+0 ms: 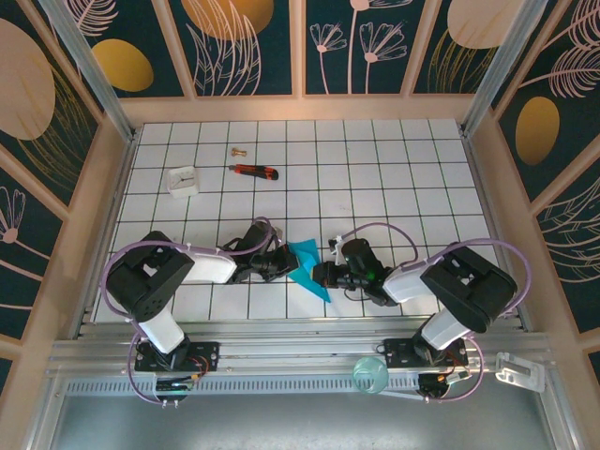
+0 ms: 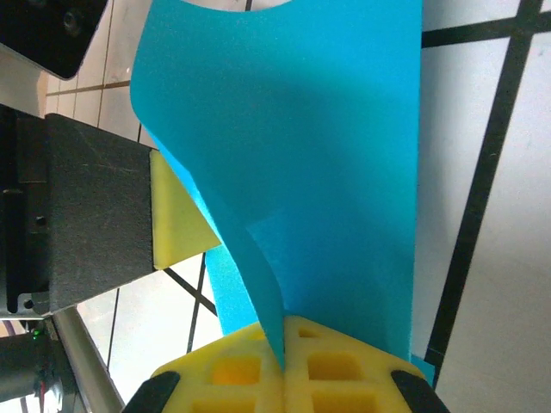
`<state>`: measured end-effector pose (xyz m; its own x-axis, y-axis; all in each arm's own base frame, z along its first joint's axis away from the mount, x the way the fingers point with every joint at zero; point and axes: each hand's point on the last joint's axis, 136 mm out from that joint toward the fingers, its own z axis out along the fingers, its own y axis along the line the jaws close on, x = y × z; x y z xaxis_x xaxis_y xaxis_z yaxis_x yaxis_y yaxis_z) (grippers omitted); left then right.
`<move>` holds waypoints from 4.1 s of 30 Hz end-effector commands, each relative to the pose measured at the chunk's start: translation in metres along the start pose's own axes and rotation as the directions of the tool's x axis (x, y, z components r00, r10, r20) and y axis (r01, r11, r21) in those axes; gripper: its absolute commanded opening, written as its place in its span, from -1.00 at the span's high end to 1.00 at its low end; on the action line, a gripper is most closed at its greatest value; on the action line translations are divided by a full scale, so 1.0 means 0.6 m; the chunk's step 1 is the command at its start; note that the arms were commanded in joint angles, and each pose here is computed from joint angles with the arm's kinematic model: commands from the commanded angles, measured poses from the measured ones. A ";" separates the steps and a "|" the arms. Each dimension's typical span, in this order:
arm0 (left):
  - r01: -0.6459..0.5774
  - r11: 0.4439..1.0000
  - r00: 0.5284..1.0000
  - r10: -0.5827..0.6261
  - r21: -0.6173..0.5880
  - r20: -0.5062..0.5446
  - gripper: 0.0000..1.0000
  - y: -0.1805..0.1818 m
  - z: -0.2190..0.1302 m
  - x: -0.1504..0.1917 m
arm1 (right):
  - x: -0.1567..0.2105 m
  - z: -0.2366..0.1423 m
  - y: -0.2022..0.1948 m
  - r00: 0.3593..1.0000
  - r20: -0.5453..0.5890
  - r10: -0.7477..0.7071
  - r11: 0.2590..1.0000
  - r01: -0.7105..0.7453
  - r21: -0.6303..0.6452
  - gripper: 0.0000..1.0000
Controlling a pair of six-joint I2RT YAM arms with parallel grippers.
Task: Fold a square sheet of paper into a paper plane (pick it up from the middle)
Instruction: Fourth fold the wing at the center of the table.
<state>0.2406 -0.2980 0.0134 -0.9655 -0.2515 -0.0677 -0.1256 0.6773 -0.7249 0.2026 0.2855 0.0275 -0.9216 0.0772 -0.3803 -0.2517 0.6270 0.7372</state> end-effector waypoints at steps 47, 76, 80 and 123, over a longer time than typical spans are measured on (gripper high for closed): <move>-0.130 0.985 0.991 0.125 0.115 0.046 0.82 -0.090 -0.036 -0.019 | 0.038 0.001 -0.056 0.987 -0.003 0.163 0.986 -0.163 0.032 1.00; -0.143 0.980 0.988 0.149 0.139 -0.039 0.81 -0.100 0.027 -0.018 | 0.039 0.005 -0.072 0.982 -0.002 0.187 0.979 -0.186 0.087 0.96; -0.142 0.981 0.988 0.149 0.134 -0.041 0.80 -0.096 0.030 -0.019 | 0.040 0.004 -0.075 0.982 0.000 0.190 0.977 -0.189 0.096 0.95; -0.152 0.986 0.985 0.157 0.069 -0.076 0.81 -0.049 0.062 -0.011 | 0.036 -0.007 -0.066 0.985 -0.002 0.172 0.977 -0.170 0.128 0.78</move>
<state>0.2610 -0.3425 0.0174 -0.9867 -0.1094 -0.1206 0.0212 0.6478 -0.7615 0.2031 0.2820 0.0243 -0.9382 0.1992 -0.2829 -0.1169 0.5872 0.8010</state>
